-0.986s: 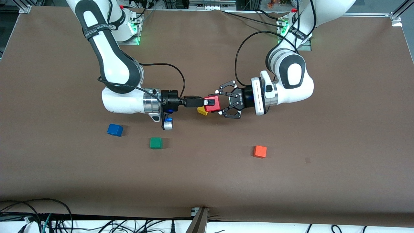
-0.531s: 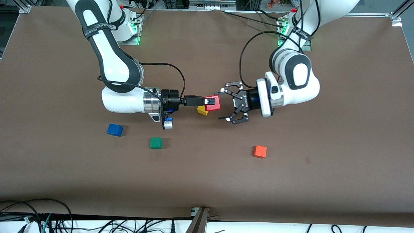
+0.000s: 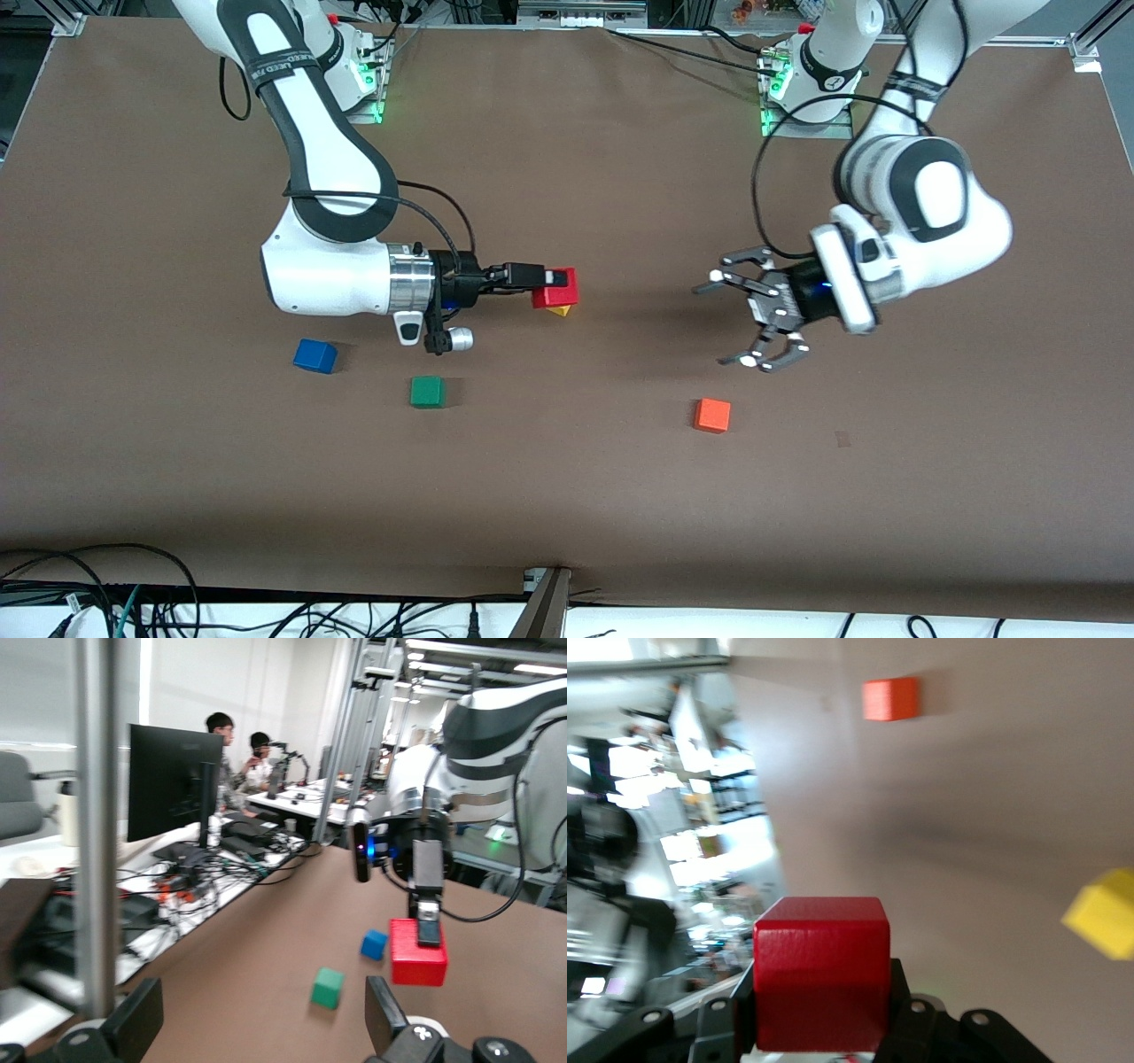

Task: Pass red block to right arm, stack on blue
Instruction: 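Carry the red cube over the blue cube while the left gripper withdraws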

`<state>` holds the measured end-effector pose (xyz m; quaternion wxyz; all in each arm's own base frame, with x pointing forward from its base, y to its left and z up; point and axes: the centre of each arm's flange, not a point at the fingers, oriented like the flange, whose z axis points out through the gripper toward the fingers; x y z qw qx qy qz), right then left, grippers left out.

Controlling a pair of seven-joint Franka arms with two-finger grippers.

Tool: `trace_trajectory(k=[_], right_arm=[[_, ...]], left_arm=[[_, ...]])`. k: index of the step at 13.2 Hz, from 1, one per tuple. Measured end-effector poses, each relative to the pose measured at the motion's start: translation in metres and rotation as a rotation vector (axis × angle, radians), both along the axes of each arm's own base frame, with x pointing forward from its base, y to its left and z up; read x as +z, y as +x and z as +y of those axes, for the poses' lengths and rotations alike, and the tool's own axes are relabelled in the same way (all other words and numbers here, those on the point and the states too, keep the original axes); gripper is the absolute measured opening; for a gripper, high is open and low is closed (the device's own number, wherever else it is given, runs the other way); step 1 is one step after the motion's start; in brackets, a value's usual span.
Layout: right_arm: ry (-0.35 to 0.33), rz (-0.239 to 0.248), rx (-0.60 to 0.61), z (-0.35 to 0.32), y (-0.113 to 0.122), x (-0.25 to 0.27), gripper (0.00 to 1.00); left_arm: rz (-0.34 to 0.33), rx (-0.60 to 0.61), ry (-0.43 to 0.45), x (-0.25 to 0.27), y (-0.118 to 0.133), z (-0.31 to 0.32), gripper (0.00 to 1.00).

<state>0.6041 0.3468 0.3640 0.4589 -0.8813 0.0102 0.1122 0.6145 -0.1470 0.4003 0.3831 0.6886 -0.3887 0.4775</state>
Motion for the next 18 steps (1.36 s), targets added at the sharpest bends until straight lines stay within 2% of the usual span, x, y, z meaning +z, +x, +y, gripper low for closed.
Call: trace_trajectory(k=[2, 4, 5, 7, 8, 11, 13, 15, 18], right_arm=[[-0.201, -0.089, 0.107, -0.019, 0.003, -0.013, 0.56], [-0.365, -0.158, 0.198, -0.034, 0.005, -0.023, 0.56], [-0.449, -0.187, 0.225, -0.049, 0.01, -0.027, 0.56], [-0.629, -0.237, 0.255, -0.099, 0.027, -0.029, 0.56], [-0.715, -0.257, 0.272, -0.124, 0.034, -0.03, 0.56], [-0.95, -0.285, 0.358, -0.18, 0.042, -0.042, 0.56], [-1.008, -0.28, 0.355, -0.208, 0.041, -0.057, 0.56], [-1.025, -0.311, 0.317, -0.229, 0.036, -0.081, 0.56], [-1.039, -0.348, 0.273, -0.252, 0.022, -0.11, 0.56]], left_arm=[[0.006, 0.096, 0.052, -0.004, 0.003, 0.034, 1.0], [0.044, 0.16, 0.092, -0.021, -0.006, 0.064, 1.0], [0.06, 0.176, 0.139, -0.031, -0.012, 0.082, 1.0], [0.081, 0.181, 0.286, -0.035, -0.019, 0.121, 1.0], [0.118, 0.198, 0.339, -0.027, -0.02, 0.14, 1.0], [0.285, 0.294, 0.461, 0.008, -0.026, 0.182, 1.0], [0.431, 0.403, 0.515, 0.027, -0.031, 0.196, 1.0], [0.564, 0.537, 0.565, 0.041, -0.035, 0.208, 1.0], [0.711, 0.67, 0.622, 0.059, -0.039, 0.21, 1.0]])
